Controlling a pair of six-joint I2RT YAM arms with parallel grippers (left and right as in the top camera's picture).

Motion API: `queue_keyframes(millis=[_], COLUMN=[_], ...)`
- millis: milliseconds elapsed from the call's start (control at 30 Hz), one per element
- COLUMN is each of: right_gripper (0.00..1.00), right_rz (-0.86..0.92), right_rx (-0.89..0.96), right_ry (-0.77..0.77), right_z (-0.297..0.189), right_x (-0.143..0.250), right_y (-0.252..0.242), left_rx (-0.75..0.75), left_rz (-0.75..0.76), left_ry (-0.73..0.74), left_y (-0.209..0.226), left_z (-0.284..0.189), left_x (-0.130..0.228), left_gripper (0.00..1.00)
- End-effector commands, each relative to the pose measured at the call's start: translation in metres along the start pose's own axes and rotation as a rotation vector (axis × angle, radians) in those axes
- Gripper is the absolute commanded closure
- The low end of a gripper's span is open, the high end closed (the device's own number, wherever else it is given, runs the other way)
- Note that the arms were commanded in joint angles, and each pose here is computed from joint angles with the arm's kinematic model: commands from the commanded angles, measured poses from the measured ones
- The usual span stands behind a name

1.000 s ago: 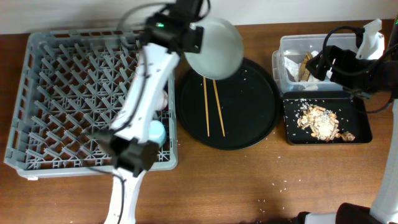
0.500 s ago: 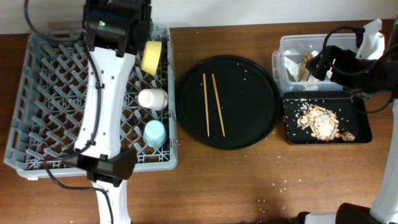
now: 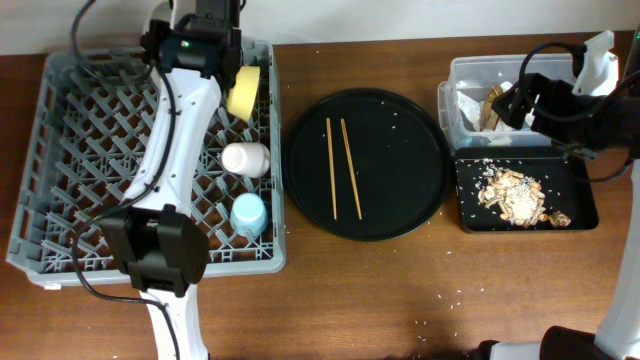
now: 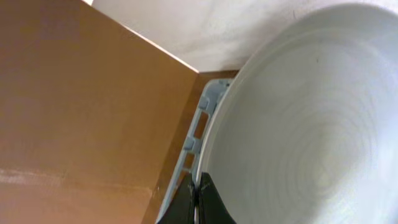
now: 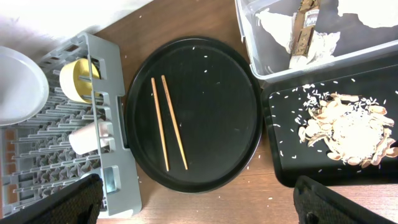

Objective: Sort waste into correct bins and load items into the dishwasher rack
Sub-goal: 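Stand the white plate upright in the rack's back row and release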

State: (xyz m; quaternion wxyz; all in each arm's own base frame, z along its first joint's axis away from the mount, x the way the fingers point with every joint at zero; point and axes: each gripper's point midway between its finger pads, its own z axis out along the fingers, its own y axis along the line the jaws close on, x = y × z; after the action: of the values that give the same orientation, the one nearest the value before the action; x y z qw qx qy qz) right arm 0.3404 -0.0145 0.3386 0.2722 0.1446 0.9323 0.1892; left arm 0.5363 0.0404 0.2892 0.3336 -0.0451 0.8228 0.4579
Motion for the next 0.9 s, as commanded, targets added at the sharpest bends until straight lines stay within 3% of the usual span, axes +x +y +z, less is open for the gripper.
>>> queue_keyframes(millis=[0,767,800,833,867], right_gripper=[0.01,0.02,0.01,0.02,0.02], right_rz=[-0.005,-0.005,-0.005,-0.005,-0.005], right_rx=[0.01,0.01,0.01,0.01,0.01], right_ry=[0.0,0.0,0.0,0.0,0.0], right_z=[0.001,0.001,0.001,0.001,0.001], right_x=[-0.001,-0.001,-0.001,-0.001,-0.001], right_y=[-0.002,-0.003,-0.002,-0.003,-0.002], left_rx=[-0.061,0.067,0.099,0.122,0.139], left_rz=[-0.005,0.09,0.093,0.095,0.094], left_ry=[0.006,0.01,0.004,0.0,-0.002], left_y=[0.001,-0.089,-0.097,-0.102,-0.105], left_z=[0.007,0.022,0.02,0.019,0.018], left_x=[0.006,0.026,0.025,0.025,0.024], left_gripper=[1.0,1.0,0.97,0.88,0.67])
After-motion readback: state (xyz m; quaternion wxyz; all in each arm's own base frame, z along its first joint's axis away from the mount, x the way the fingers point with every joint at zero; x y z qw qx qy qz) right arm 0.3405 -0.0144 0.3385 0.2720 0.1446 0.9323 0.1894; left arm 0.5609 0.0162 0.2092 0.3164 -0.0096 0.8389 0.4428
